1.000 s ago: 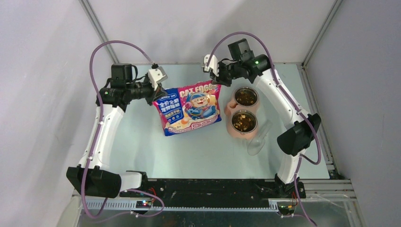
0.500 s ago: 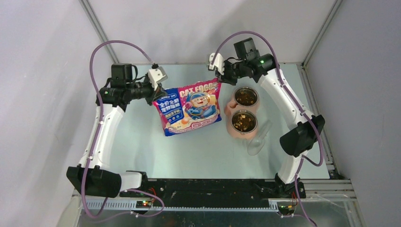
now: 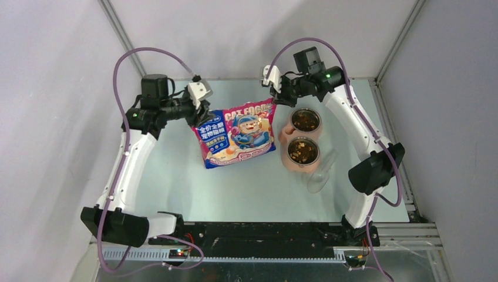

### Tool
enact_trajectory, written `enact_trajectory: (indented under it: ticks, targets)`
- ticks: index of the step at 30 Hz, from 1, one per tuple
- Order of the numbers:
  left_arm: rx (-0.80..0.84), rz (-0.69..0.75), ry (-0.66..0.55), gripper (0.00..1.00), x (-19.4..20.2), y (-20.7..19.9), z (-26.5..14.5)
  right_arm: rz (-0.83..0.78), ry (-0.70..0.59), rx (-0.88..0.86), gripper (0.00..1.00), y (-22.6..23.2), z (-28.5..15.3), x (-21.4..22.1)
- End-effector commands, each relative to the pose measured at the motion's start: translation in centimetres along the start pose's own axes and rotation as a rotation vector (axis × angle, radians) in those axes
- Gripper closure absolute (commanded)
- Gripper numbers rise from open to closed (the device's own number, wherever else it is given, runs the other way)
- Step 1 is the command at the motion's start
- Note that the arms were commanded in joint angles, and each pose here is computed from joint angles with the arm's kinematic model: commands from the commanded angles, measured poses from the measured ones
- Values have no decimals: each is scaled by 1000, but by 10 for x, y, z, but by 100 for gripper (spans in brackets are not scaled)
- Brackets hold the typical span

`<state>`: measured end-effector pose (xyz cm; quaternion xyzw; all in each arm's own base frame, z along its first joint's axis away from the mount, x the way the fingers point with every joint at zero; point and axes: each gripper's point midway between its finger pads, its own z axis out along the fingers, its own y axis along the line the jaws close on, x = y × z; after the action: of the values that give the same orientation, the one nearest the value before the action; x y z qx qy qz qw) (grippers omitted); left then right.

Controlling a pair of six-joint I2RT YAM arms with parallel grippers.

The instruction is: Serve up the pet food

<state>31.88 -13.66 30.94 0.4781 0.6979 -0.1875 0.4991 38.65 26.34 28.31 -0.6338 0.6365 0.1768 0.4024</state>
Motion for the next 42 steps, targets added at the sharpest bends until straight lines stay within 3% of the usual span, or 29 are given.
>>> enact_trajectory:
  ticks: [1,6,15,25,33,35,38,42]
  targets:
    - [-48,72,-134,44,-48,5,15,23,-46,66,100,-3,-32,-17]
    - [5,123,-167,44,-71,1,50,30,-55,73,100,-3,-34,-21]
    - [187,124,-84,59,-61,-16,77,32,-45,103,100,-6,-38,-22]
    - [186,173,-42,61,-47,-21,80,55,-50,98,100,-5,-34,-21]
    - [187,152,-76,62,-63,-23,99,70,-58,91,100,-3,-32,-22]
    - [189,148,-91,66,-67,-25,106,72,-58,92,100,-4,-32,-22]
    - [195,161,-88,95,-69,-28,113,73,-55,96,100,-5,-32,-22]
    - [174,176,-69,99,-66,-24,111,73,-54,98,100,-5,-33,-21]
